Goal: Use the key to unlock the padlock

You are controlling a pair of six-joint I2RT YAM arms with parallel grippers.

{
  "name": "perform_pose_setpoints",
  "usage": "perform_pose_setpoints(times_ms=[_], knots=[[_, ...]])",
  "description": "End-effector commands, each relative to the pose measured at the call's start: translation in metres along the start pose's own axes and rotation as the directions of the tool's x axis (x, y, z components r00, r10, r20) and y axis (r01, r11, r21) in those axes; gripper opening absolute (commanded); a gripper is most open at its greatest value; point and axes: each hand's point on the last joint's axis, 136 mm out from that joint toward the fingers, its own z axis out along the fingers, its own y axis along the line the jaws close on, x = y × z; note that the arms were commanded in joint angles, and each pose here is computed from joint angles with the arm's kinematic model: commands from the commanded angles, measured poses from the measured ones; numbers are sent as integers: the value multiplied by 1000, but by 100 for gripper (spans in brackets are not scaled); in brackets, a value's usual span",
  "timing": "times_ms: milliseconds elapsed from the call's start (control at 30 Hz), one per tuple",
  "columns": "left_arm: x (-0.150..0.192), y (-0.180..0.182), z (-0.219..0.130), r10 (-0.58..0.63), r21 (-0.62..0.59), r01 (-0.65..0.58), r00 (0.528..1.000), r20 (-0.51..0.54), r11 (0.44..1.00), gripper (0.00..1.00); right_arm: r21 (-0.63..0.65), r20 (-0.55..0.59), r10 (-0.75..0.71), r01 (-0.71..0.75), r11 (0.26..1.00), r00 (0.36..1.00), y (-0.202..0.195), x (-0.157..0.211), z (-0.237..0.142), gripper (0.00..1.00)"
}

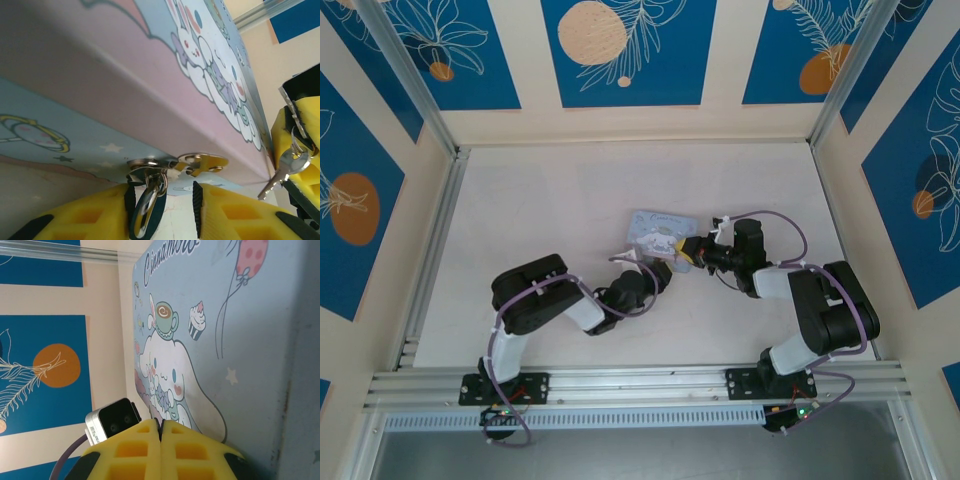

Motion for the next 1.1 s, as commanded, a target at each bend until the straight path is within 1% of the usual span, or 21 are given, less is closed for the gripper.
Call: perform_pose_setpoints(times_ms=[0, 100, 200, 300, 333, 467, 567, 667, 867, 933, 1067], knots=[[18, 28, -2, 15, -89, -18, 999, -35, 996, 35, 38, -6, 39, -39, 999, 999, -12, 0, 3, 0], [19, 31, -3, 24, -105, -28, 999, -39, 994, 33, 38, -6, 40, -40, 998, 999, -12, -1, 3, 0], [20, 34, -4, 34, -119, -38, 999, -43, 992, 27, 40, -5, 43, -43, 998, 999, -13, -1, 3, 0], [20, 37, -4, 41, -131, -46, 998, -42, 990, 25, 42, -5, 45, -45, 998, 999, -13, -1, 3, 0], [20, 38, -4, 43, -136, -49, 998, -43, 990, 23, 41, -6, 44, -44, 998, 999, -13, -1, 3, 0], [21, 40, -3, 50, -148, -56, 998, -46, 987, 20, 38, -4, 44, -44, 998, 999, -12, -2, 3, 0], [20, 39, -3, 52, -150, -59, 998, -45, 987, 11, 33, -8, 40, -40, 999, 999, -10, -2, 4, 0], [21, 39, -4, 53, -150, -60, 997, -51, 987, 0, 17, -4, 27, -27, 1000, 1000, -1, -5, 2, 0], [17, 33, -11, 42, -166, -56, 996, -85, 984, 0, -22, 25, -44, 45, 999, 999, 34, -5, -14, 0], [12, 31, -15, 44, -180, -61, 995, -93, 982, 0, -26, 35, -71, 72, 997, 997, 43, 0, -21, 0], [-7, 35, -25, 46, -223, -66, 995, -94, 973, 0, -31, 32, -113, 114, 993, 993, 50, 20, -35, 0]])
